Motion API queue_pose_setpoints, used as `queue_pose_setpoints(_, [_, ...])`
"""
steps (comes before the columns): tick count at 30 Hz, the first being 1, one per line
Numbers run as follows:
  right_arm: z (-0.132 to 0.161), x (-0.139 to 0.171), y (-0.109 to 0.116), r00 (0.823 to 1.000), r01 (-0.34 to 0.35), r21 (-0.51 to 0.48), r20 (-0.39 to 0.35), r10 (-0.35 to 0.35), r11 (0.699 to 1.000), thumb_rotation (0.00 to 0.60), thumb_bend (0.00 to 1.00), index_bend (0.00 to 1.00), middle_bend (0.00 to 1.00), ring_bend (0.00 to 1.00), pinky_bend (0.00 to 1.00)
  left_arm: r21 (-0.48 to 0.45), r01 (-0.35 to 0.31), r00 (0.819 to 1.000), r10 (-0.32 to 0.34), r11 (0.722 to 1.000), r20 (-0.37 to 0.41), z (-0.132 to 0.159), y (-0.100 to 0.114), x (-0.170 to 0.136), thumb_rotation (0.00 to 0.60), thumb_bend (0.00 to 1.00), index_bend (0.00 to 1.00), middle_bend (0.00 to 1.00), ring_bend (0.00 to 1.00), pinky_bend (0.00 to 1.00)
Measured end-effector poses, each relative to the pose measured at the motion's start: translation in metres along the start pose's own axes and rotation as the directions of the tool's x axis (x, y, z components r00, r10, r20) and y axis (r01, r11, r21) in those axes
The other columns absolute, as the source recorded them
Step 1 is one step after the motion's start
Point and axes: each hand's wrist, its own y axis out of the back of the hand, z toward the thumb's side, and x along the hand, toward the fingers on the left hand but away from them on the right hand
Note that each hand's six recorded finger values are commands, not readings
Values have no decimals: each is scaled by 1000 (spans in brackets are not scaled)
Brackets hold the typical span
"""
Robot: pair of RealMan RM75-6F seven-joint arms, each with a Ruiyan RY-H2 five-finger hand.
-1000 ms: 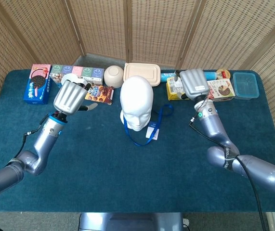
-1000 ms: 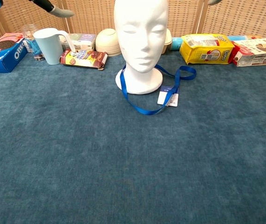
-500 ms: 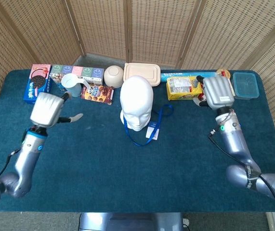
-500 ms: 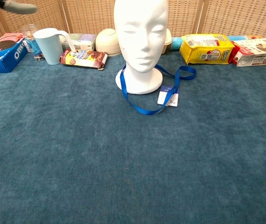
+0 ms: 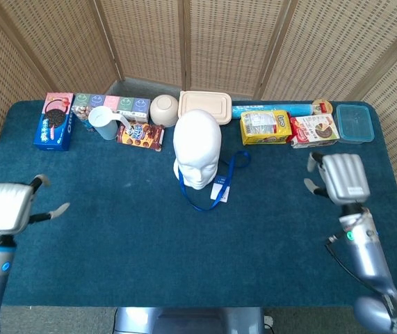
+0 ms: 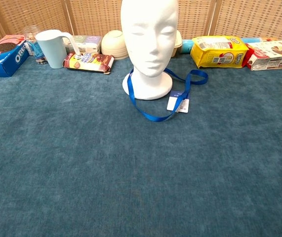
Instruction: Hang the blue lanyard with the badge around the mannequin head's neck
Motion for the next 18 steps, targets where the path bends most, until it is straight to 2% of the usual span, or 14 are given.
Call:
queue_pose_setpoints(3, [-17,22,-4,999,-3,16,50,2,1000,600,282,587,851,947,960,-9,15,999,-15,1000,-37,-13,-2,-26,242,86,459,856,794,886])
queue_pose_setpoints(8, [-37,55,-10,993,-4,38,116,0,999,600,294,588,828,921,946,-12,78,992,-79,997,-101,-30,-10,-67,271,88,464,829,764,834])
queue_pose_setpoints(14, [-51,93,-19,986,-18,63,166,8,998,599,306,594,810,896,946,-18,133,978,-134,991,-158,-42,-15,-105,322,93,500,796,713,755])
queue_pose_setpoints(18, [-60,114,-22,980,-18,79,201,2,997,600,306,603,800,884,945,-26,140,973,-142,990,-179,-46,-16,-121,358,105,528,783,697,714])
